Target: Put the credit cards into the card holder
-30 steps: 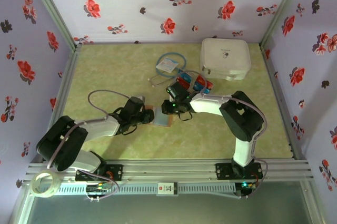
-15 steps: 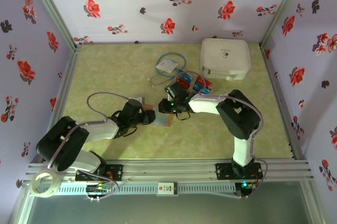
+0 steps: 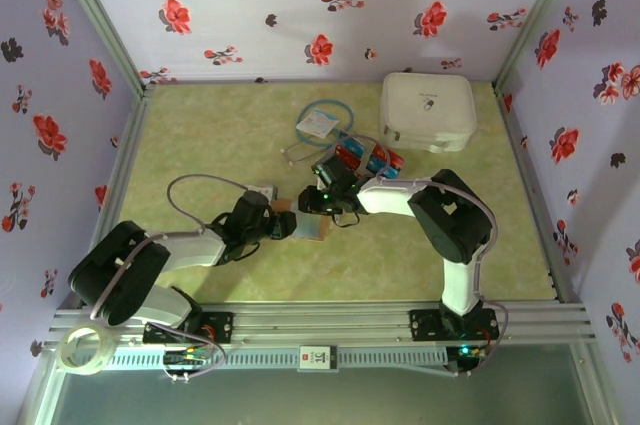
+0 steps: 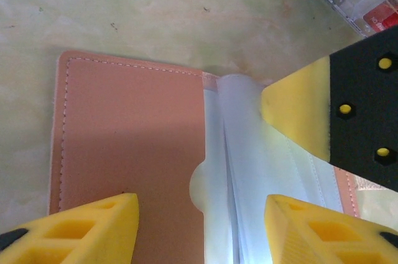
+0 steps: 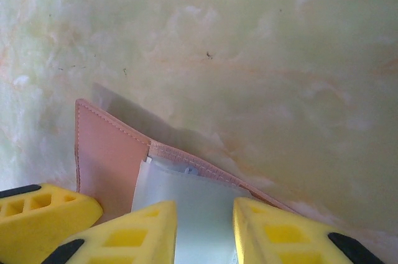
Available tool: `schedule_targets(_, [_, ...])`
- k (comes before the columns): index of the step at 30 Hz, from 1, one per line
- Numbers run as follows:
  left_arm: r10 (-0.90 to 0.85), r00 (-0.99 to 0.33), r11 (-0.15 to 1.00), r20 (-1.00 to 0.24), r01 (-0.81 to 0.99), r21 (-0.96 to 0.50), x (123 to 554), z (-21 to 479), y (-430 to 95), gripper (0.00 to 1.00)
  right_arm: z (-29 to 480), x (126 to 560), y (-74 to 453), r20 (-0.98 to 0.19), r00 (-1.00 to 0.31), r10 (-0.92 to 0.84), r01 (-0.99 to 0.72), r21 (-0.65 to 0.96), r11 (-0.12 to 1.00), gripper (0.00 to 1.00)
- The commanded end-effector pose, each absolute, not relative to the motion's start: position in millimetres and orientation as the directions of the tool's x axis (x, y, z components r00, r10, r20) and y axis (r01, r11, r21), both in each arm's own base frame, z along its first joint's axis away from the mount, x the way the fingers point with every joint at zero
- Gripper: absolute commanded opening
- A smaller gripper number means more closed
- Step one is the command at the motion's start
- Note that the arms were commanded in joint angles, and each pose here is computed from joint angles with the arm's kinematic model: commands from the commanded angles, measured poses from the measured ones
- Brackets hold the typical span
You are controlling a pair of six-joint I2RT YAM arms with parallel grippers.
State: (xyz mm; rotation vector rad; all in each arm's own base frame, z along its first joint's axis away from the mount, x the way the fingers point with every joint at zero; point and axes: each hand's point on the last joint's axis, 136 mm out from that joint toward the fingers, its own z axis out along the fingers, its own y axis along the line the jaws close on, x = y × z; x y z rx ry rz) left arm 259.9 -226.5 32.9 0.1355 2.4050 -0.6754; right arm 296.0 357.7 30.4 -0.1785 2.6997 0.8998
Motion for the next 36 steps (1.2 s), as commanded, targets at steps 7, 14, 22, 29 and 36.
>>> schedule_targets(7, [0.094,-0.845,0.889,-0.526,0.309,-0.337,237,-2,-227,0.54,22,292,360,-0.271,-0.962,-0.023,-0.18,0.57,0.801,0.38])
schedule_targets(14, [0.162,-0.85,0.918,-0.501,0.317,-0.241,231,-17,-218,0.45,25,294,360,-0.272,-0.962,-0.016,-0.174,0.57,0.803,0.44])
schedule_targets(22, [0.166,-0.861,0.927,-0.481,0.303,-0.221,229,-27,-213,0.41,49,304,354,-0.311,-0.95,0.028,-0.169,0.587,0.792,0.53])
schedule_targets(29, [0.164,-0.867,0.93,-0.471,0.294,-0.219,228,-33,-213,0.39,67,304,343,-0.349,-0.935,0.064,-0.165,0.587,0.793,0.61])
schedule_targets(36, [0.16,-0.868,0.931,-0.47,0.291,-0.22,228,-35,-213,0.38,63,298,329,-0.353,-0.932,0.089,-0.139,0.572,0.808,0.62])
